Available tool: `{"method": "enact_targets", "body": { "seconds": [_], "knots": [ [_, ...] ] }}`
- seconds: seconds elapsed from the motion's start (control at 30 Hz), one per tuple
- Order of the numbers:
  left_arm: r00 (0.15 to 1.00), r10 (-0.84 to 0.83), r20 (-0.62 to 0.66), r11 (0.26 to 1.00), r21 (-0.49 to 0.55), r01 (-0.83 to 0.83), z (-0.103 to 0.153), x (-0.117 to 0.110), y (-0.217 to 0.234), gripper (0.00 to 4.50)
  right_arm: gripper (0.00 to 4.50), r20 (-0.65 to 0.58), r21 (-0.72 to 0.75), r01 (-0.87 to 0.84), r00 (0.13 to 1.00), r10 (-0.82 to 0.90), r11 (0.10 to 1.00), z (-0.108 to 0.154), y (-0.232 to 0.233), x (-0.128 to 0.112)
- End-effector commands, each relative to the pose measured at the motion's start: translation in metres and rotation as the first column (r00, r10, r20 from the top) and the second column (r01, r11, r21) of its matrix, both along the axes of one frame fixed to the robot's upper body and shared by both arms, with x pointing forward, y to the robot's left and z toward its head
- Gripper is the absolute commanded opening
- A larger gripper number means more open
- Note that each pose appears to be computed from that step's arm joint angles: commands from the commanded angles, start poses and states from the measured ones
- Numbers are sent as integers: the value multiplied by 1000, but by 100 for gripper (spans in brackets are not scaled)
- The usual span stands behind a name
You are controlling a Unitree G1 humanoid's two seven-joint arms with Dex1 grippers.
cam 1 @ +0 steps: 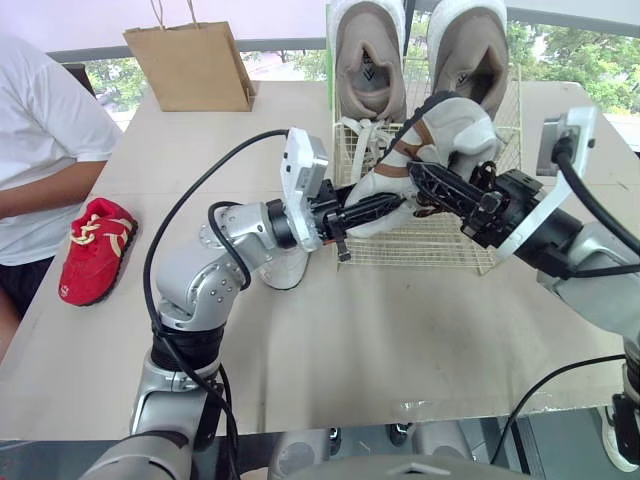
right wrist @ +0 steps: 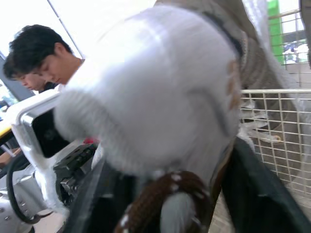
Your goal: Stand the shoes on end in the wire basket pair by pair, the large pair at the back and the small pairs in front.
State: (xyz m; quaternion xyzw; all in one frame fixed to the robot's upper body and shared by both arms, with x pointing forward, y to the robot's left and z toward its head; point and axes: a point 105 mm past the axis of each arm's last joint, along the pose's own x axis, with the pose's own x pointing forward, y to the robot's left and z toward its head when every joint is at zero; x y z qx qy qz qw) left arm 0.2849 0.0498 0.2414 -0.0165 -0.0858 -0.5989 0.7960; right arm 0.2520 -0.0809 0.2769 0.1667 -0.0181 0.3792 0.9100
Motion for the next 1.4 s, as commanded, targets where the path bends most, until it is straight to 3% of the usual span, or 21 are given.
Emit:
{"method": "enact_targets", "body": {
  "seconds": [0.03, 0.1, 0.17, 0.3, 0.53, 0.6, 0.9, 1.2, 1.3, 1.4],
  "knots": [
    [993, -112, 29, 992, -53, 113, 12, -17, 0, 55, 147, 43, -28, -3, 999, 4, 1000, 5, 1, -5],
    [991, -131, -6, 986, -102, 129, 16, -19, 7, 166, 144, 63, -62, 13, 998, -9, 998, 7, -2, -5],
    [991, -108, -79, 988, -121, 98, 12, -17, 19, 234, 141, 129, -123, 80, 990, -64, 989, 16, -16, -4],
    [984, -95, -153, 995, -27, 92, -18, -33, 41, 404, 133, 229, -215, 208, 961, -157, 954, 38, -47, -7],
    [995, -2, -99, 998, 63, 8, -49, -50, 58, 409, 132, 371, -344, 428, 879, -298, 835, 67, -87, -2],
    [998, 7, -70, 998, 58, -3, -50, -54, 58, 409, 132, 406, -394, 462, 863, -301, 794, 65, -91, 4],
    [999, 19, 48, 1000, 3, -19, -40, -63, 59, 409, 132, 496, -355, 578, 783, -375, 735, 71, -109, 34],
    [996, 67, 58, 998, -14, -67, -38, -59, 59, 409, 132, 407, -466, 492, 857, -316, 735, 4, -92, 68],
    [995, 82, 59, 997, -15, -81, -38, -58, 58, 409, 132, 298, -540, 417, 907, -297, 731, -28, -92, 76],
    [993, 93, 68, 996, -17, -92, -37, -57, 58, 409, 132, 214, -563, 327, 945, -248, 759, -42, -89, 76]
  ]
}}
